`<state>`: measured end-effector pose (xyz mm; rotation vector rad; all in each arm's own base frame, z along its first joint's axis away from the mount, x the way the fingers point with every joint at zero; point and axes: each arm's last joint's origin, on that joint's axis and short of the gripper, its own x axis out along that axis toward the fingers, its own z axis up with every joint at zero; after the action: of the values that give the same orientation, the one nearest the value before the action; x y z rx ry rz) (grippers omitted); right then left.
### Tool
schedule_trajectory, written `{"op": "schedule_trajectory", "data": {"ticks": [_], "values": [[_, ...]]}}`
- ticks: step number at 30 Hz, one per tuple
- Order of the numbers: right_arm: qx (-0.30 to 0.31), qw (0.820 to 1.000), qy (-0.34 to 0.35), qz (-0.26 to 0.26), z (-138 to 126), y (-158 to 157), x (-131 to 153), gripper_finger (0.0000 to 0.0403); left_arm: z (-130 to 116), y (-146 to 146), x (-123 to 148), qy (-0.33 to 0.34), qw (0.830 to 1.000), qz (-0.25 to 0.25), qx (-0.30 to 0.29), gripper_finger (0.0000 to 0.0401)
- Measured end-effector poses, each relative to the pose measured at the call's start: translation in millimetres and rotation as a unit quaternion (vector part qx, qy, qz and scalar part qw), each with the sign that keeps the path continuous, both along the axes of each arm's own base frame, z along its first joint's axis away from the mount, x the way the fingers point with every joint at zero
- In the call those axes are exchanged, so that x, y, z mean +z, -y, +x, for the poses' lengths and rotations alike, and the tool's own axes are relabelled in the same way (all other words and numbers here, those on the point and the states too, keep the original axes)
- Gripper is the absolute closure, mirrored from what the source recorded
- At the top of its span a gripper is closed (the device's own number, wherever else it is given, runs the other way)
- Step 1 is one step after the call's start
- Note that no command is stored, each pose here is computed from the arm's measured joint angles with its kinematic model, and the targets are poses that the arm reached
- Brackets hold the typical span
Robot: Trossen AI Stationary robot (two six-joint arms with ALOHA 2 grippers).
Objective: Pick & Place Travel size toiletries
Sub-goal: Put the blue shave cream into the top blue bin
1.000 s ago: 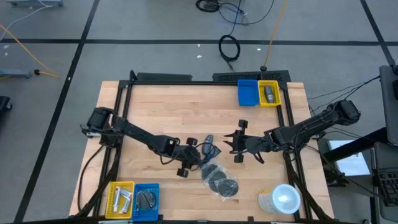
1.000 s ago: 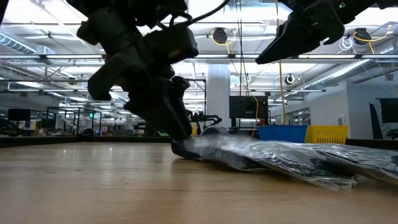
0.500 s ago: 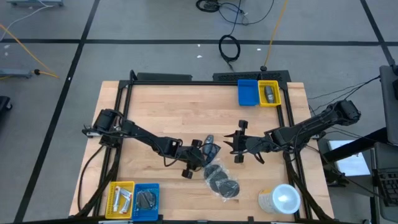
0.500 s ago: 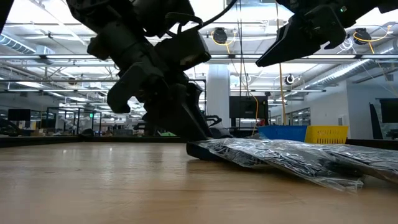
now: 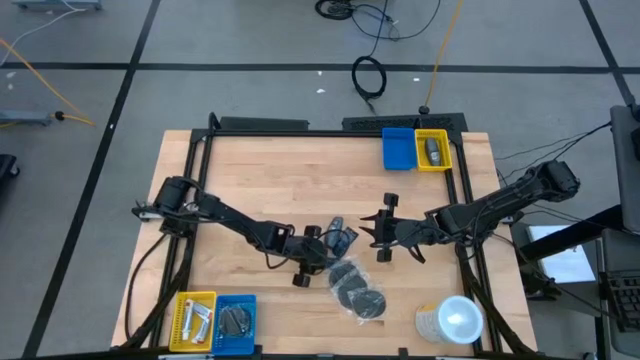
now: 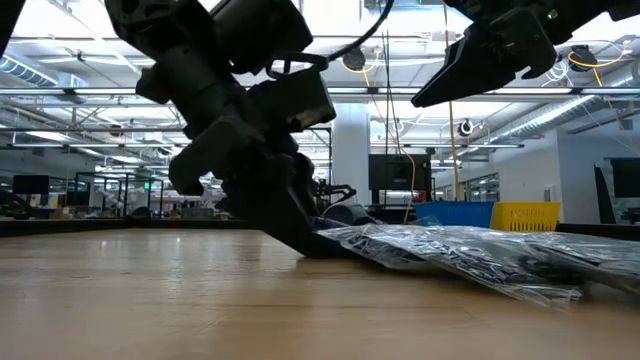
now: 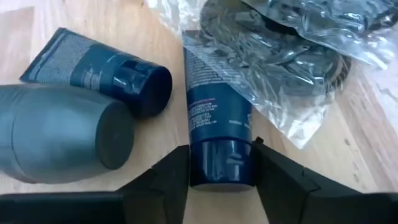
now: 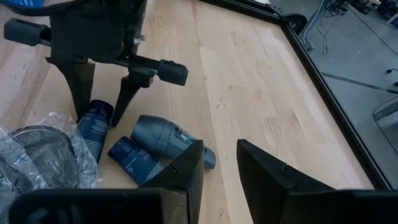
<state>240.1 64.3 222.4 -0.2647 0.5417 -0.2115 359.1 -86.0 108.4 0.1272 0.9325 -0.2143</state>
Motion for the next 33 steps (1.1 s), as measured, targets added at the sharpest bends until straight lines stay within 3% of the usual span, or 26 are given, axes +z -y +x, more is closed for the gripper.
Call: {"op": "schedule_trajectory", "data": {"ticks": [7, 10, 15, 24, 29, 33], "values": [[0.000, 1.000, 0.000, 0.000, 0.0, 0.0, 0.0, 0.0314, 0.2, -0.1, 0.2, 0.003, 1.000, 0.008, 0.001, 0.0190], [0.000, 1.000, 0.000, 0.000, 0.0, 0.0, 0.0, 0.0314, 0.2, 0.4, 0.2, 0.002, 1.000, 0.002, -0.006, 0.0209], [0.000, 1.000, 0.000, 0.000, 0.0, 0.0, 0.0, 0.0314, -0.1, 1.1, 1.1, 0.002, 1.000, -0.003, -0.009, 0.0292], [-0.001, 1.000, -0.002, 0.000, -0.2, 0.1, -0.4, 0.0314, -1.8, 1.5, 6.0, -0.002, 1.000, -0.022, 0.022, 0.0293], [-0.001, 1.000, -0.004, 0.000, -0.5, 0.1, -0.8, 0.0314, -14.1, 4.4, 21.0, -0.018, 0.999, 0.018, 0.045, 0.0293], [-0.001, 1.000, -0.004, 0.000, -0.5, 0.1, -0.7, 0.0314, -24.9, 7.8, 47.7, 0.002, 0.997, 0.041, 0.062, 0.0293]]}}
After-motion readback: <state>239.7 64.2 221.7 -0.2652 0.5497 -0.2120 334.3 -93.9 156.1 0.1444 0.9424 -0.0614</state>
